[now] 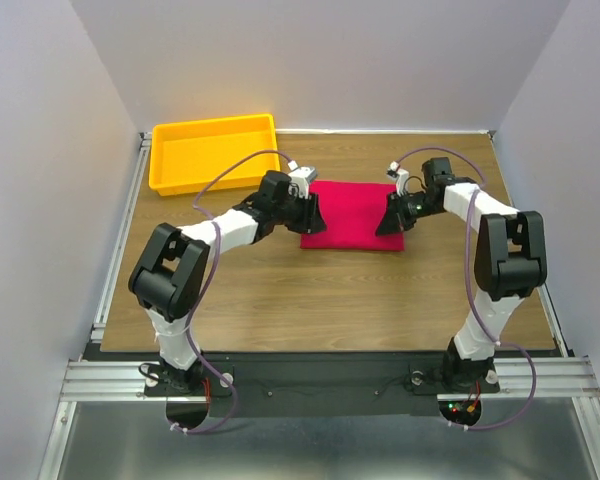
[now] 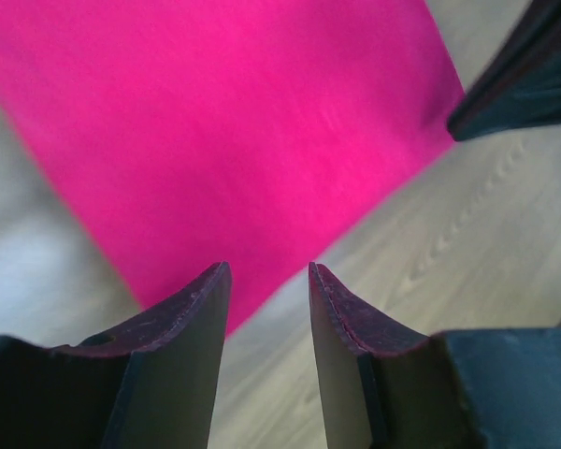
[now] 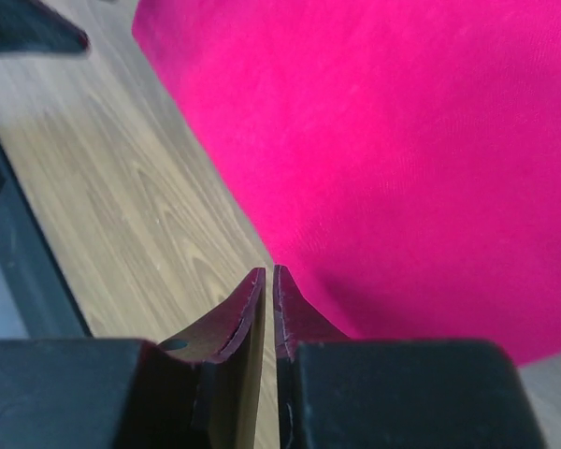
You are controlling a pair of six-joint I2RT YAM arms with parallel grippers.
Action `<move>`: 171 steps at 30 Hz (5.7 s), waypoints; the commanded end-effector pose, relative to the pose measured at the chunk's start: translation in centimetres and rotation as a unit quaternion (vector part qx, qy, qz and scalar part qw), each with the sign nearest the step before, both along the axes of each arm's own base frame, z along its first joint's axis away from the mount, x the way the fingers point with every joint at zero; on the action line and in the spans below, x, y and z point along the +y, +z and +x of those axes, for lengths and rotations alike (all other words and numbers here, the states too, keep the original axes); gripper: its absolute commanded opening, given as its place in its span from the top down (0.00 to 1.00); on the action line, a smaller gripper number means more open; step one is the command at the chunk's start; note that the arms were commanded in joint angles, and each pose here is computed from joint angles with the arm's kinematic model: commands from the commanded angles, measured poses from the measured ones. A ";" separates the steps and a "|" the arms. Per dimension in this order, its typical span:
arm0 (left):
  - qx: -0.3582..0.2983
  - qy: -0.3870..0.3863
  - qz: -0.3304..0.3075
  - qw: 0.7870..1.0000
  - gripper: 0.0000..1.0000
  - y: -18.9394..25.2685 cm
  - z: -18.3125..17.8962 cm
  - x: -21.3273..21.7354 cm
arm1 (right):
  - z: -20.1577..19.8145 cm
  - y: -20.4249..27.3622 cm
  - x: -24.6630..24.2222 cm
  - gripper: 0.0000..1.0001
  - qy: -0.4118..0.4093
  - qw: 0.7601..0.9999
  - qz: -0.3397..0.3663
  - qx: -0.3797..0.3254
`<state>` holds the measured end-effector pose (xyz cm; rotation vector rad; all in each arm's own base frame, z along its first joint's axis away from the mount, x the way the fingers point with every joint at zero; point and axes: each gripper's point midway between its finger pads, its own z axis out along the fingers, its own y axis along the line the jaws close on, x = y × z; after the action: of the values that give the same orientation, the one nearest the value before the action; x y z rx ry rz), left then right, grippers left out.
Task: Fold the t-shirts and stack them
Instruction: Neatly place the folded tshirt to the corner
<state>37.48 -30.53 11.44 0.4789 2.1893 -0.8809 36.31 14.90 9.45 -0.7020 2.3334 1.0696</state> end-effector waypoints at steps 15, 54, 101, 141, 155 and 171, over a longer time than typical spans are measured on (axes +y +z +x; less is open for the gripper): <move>0.056 -0.019 0.012 0.998 0.52 -7.1 -1.6 -1.6 | -2.1 -6.1 -1.5 0.92 -0.010 0.995 -0.036 0.095; -0.213 0.324 -0.038 0.921 0.01 12.8 -9.7 19.1 | 1.1 -2.7 8.0 0.30 0.242 0.824 -0.399 -0.320; -0.189 0.305 -0.043 0.932 0.02 11.3 -8.9 17.6 | 7.4 -4.3 -11.2 0.92 0.160 0.805 -0.490 -0.294; -0.164 0.264 -0.039 0.950 0.02 10.1 -8.2 15.6 | 18.4 4.2 -25.3 0.17 0.045 0.802 -0.448 -0.392; -0.179 0.260 -0.056 0.947 0.02 10.2 -9.3 15.9 | 20.2 2.2 -25.7 0.81 -0.248 0.880 -0.333 -0.230; -0.173 0.248 -0.070 0.951 0.02 9.7 -9.3 15.2 | 17.5 -5.0 -26.8 0.82 -0.247 0.882 -0.372 -0.148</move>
<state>27.89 -15.18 20.01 0.0054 1.8451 -0.5867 54.16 -11.31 4.51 -0.4713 2.3965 -0.1530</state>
